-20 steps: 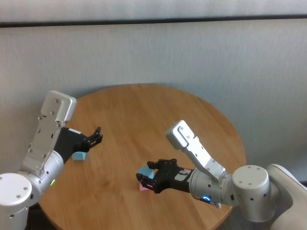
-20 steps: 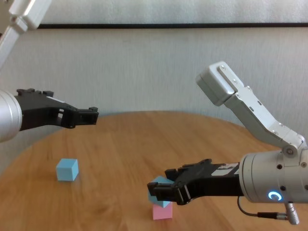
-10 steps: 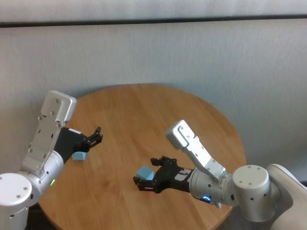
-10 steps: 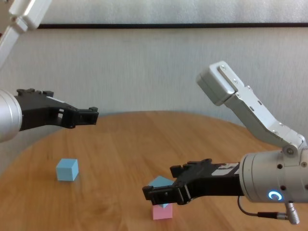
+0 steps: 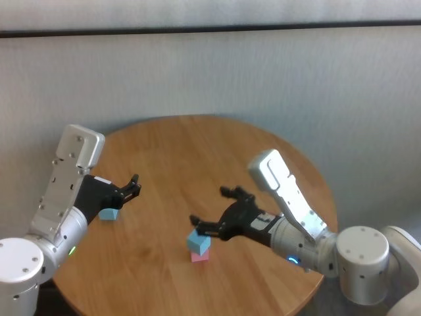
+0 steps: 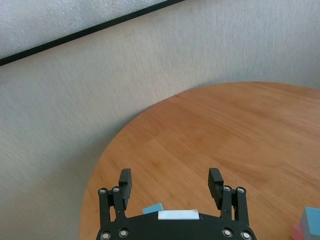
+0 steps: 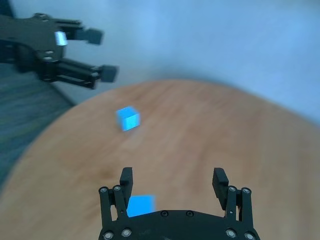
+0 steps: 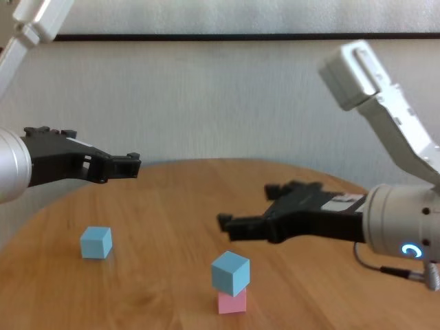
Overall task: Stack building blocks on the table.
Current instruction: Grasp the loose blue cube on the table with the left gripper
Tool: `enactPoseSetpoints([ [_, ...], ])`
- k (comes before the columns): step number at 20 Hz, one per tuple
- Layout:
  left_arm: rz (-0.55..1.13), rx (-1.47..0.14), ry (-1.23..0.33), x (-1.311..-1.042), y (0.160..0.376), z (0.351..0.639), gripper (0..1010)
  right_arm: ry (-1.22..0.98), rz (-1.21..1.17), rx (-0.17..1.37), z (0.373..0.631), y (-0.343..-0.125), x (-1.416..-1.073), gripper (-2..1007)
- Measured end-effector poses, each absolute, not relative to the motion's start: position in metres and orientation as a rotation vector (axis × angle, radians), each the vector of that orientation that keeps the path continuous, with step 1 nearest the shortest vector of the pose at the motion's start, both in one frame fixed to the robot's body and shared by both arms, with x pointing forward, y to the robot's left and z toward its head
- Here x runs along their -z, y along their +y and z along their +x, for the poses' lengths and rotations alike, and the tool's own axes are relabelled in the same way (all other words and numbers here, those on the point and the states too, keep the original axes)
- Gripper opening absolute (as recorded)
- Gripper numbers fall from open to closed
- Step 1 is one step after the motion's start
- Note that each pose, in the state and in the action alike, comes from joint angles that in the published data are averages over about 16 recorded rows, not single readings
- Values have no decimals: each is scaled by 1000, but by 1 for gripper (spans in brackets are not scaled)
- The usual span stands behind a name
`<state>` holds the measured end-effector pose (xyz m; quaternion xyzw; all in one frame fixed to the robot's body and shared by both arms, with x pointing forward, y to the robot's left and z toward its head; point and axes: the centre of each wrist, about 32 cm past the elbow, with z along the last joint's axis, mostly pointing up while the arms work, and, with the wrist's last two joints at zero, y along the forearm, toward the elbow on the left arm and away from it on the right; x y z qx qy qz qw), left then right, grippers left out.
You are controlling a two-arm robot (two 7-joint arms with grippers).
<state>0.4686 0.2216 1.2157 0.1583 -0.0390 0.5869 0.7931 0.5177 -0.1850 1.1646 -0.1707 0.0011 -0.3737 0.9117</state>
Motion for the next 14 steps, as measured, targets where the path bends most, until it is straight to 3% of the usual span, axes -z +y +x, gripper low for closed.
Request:
enactPoseSetpoints([
  [14,341,-1262,-84,-1216,222,469,1000,-219,-309,946,517,-201,-1151,1004],
])
